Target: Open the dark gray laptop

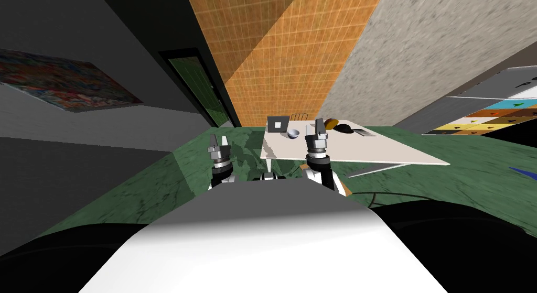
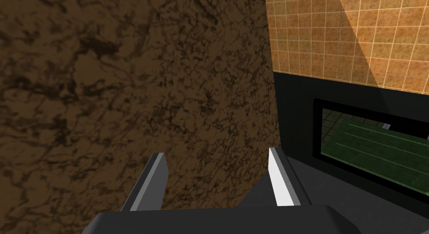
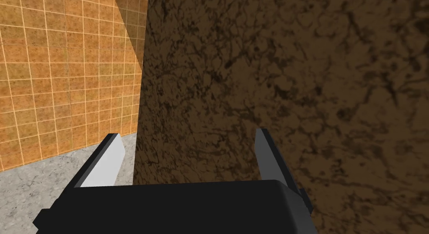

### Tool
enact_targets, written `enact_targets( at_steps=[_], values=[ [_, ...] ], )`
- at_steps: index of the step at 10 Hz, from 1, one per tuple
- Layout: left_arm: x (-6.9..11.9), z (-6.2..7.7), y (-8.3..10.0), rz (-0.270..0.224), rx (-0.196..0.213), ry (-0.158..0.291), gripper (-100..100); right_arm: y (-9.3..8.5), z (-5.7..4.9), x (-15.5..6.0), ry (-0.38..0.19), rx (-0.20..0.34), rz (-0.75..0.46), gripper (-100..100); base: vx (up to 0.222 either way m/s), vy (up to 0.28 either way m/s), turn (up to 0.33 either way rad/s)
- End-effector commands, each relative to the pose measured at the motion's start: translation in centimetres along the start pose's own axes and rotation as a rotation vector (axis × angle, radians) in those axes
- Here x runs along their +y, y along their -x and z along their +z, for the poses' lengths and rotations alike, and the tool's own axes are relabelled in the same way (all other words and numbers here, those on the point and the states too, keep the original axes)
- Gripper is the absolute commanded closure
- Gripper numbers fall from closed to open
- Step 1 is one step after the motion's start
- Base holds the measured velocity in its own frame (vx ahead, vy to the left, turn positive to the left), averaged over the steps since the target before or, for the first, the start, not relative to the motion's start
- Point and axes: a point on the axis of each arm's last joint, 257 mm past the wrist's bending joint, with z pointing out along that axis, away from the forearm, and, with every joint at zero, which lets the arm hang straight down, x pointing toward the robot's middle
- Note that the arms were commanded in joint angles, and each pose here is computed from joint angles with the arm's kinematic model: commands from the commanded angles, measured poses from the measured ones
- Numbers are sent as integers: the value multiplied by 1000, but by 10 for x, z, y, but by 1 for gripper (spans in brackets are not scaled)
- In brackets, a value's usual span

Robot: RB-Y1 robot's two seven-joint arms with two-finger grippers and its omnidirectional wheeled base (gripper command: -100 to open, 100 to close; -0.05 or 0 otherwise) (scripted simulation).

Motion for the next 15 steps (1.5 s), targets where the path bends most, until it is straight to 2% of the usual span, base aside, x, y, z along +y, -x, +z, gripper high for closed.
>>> enact_targets(
  at_steps=[1, 5, 6, 9, 10, 13, 14, 15],
  values=[
    [0, 0, 0, 0, 0, 0, 0, -20, -3, -4, 4, 80, -94, -100, -20, 208, -71],
    [0, 0, 0, 0, 0, 0, 0, -50, -10, -16, 8, 189, -261, -100, -14, 250, -69],
    [0, 0, 0, 0, 0, 0, 0, -50, -10, -16, 8, 192, -266, -100, -12, 197, -20],
    [0, 0, 0, 0, 0, 0, 0, -71, -19, -31, 10, 278, -420, -100, 12, 218, -61],
    [0, 0, 0, 0, 0, 0, 0, -72, -19, -31, 12, 282, -428, -100, 19, 183, -22],
    [0, 0, 0, 0, 0, 0, 0, -85, -30, -55, 2, 368, -613, -100, -1, 238, -54],
    [0, 0, 0, 0, 0, 0, 0, -86, -30, -55, 4, 373, -622, -100, 40, 187, -17],
    [0, 0, 0, 0, 0, 0, 0, -89, -35, -66, -2, 404, -692, -100, 93, 156, -19]
  ],
)
